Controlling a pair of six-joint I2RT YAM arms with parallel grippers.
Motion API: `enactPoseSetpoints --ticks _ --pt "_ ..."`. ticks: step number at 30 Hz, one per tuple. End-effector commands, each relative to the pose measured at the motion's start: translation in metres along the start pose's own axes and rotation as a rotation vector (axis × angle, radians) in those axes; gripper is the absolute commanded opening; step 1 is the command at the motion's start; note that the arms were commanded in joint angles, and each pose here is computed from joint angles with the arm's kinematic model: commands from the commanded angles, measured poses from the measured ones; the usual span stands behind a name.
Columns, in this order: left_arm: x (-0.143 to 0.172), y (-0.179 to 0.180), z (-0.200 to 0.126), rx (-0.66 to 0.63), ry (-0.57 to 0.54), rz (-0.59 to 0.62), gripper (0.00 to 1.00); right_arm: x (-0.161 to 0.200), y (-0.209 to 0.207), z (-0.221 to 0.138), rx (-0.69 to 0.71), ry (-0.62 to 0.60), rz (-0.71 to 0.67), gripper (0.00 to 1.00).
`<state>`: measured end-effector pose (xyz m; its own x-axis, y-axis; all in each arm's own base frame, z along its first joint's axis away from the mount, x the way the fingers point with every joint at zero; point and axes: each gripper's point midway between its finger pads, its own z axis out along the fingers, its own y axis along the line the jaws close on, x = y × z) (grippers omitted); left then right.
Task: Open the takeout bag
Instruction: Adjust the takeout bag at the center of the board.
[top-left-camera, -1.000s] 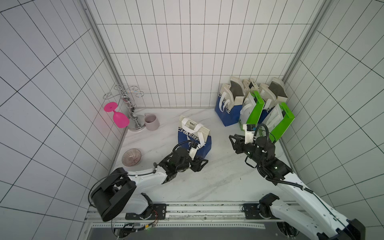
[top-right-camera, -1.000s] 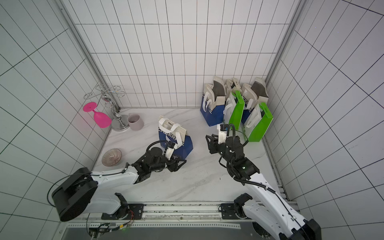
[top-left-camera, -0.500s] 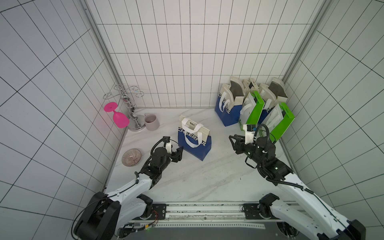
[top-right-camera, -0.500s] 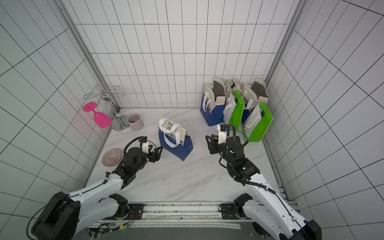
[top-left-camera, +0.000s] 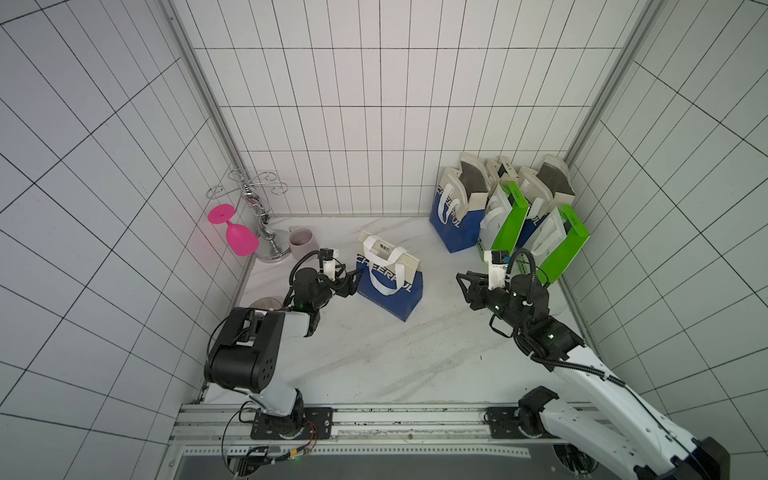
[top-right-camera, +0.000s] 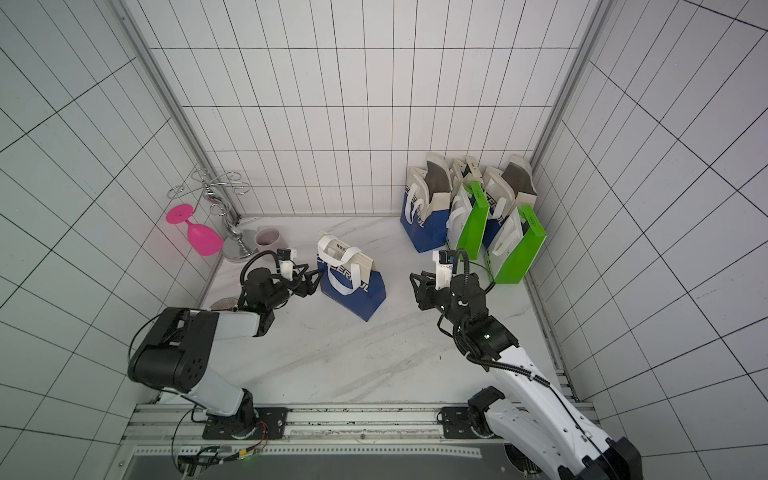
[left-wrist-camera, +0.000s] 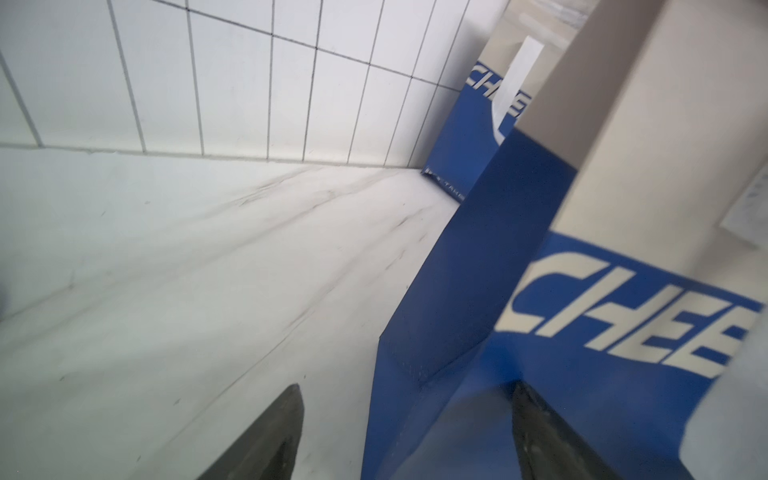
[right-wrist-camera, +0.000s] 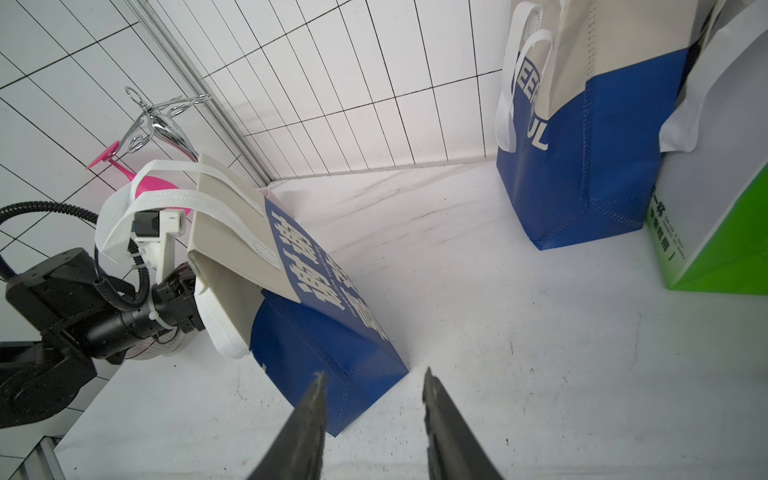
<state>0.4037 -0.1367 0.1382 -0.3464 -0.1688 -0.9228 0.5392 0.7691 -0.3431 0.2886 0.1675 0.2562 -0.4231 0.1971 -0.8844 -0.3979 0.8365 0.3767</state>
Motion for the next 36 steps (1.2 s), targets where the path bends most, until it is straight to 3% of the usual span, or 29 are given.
enactPoseSetpoints --ticks 1,9,14,22,28,30,36 --pt "-0.03 -0.027 0.001 0.209 -0.114 0.077 0.8 0.026 -0.004 0.005 -0.006 0.063 0.021 0.39" --pt "-0.022 -0.038 0.012 0.356 -0.103 0.012 0.77 0.027 -0.003 0.005 -0.01 0.071 0.027 0.39" --pt "-0.012 -0.066 0.01 0.441 -0.096 -0.002 0.71 0.028 -0.004 0.005 -0.006 0.071 0.028 0.39" --pt "0.015 -0.081 -0.004 0.38 -0.046 -0.063 0.53 0.031 -0.006 0.003 -0.001 0.071 0.031 0.39" --pt "0.04 -0.117 -0.006 0.413 0.003 -0.004 0.46 0.03 0.001 0.005 -0.034 0.066 0.012 0.38" --pt "0.04 -0.117 -0.004 0.404 0.008 0.0 0.4 0.029 0.005 0.005 -0.051 0.067 -0.001 0.37" --pt "0.047 -0.122 -0.001 0.444 0.054 -0.017 0.07 0.035 0.042 0.006 -0.194 0.107 -0.123 0.32"
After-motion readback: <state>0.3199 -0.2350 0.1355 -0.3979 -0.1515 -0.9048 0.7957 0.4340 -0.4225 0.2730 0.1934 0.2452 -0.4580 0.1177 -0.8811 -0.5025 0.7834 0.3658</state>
